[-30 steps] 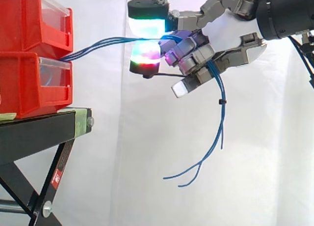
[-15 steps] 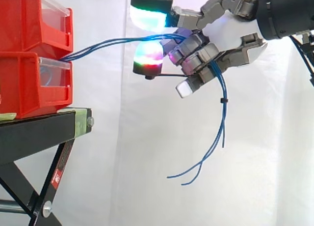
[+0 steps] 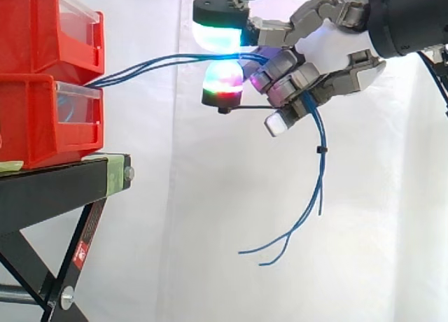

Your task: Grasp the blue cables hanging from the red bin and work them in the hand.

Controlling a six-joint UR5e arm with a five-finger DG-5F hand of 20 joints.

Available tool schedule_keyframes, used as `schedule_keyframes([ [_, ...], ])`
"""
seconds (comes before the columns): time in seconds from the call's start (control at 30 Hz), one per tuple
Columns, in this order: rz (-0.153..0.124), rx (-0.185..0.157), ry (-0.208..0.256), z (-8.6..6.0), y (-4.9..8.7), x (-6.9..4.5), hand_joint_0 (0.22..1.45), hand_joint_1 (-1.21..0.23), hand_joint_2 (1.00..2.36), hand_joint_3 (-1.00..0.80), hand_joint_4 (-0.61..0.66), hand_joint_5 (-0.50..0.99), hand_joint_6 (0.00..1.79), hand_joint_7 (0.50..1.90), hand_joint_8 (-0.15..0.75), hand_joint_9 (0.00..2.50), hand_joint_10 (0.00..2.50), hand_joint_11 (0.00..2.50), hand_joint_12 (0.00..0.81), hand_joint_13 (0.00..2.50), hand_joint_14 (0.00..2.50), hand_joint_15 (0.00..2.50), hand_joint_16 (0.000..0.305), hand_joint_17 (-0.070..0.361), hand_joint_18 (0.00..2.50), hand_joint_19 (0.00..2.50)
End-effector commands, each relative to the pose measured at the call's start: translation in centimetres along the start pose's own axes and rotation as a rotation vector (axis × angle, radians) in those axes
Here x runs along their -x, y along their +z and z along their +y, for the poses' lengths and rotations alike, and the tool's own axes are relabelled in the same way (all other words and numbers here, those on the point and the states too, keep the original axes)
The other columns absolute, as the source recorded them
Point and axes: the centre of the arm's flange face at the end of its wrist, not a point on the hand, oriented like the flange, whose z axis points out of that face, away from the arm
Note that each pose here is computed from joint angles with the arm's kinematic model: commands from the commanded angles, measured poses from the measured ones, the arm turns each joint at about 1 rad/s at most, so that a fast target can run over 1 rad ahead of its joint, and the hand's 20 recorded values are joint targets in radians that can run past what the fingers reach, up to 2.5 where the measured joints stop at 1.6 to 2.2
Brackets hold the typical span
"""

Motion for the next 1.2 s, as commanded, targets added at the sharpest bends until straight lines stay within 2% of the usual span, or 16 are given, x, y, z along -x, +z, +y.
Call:
schedule_keyframes([
  [0.0,-0.032,-0.01,-0.018,-0.11,0.01,0.34,0.78,-0.62,1.0,-0.97,0.23,0.14,0.84,1.16,0.44,0.52,2.5,2.5,0.555,0.89,2.5,1.88,0.055,0.124,1.05,0.81],
  [0.1,-0.042,-0.013,-0.025,-0.14,0.0,0.44,0.78,-0.62,1.0,-0.99,0.24,0.14,0.84,1.17,0.442,0.53,2.5,2.5,0.555,0.9,2.5,1.86,0.054,0.122,1.05,0.8],
  [0.37,-0.099,-0.002,-0.042,0.0,0.3,0.72,0.78,-0.61,1.0,-0.99,0.23,0.16,0.82,1.18,0.444,0.55,2.5,2.5,0.558,0.91,2.5,1.87,0.055,0.124,1.06,0.8],
  [0.57,-0.113,0.001,-0.051,0.02,0.43,0.73,0.81,-0.62,1.0,-0.9,0.23,0.16,0.83,1.17,0.442,0.56,2.5,2.5,0.558,0.92,2.5,1.87,0.054,0.121,1.07,0.81],
  [0.87,-0.16,-0.01,-0.074,-0.03,0.44,1.14,0.89,-0.61,1.01,-0.68,0.22,0.16,0.84,1.17,0.435,0.57,2.5,2.5,0.549,0.92,2.5,1.86,0.052,0.117,1.07,0.86],
  [0.97,-0.164,-0.005,-0.069,0.08,0.45,1.18,0.9,-0.61,1.02,-0.56,0.22,0.16,0.84,1.16,0.44,0.58,2.5,2.5,0.558,0.93,2.5,1.87,0.053,0.118,1.08,0.86],
  [1.07,-0.166,0.005,-0.06,0.21,0.56,1.11,0.9,-0.6,1.02,-0.37,0.23,0.17,0.83,1.16,0.443,0.58,2.5,2.5,0.561,0.94,2.5,1.87,0.052,0.118,1.08,0.86],
  [1.17,-0.164,0.007,-0.059,0.2,0.58,0.97,0.9,-0.58,1.02,-0.23,0.24,0.18,0.72,1.19,0.444,0.59,2.5,2.5,0.565,0.95,2.5,1.88,0.055,0.124,1.1,0.78],
])
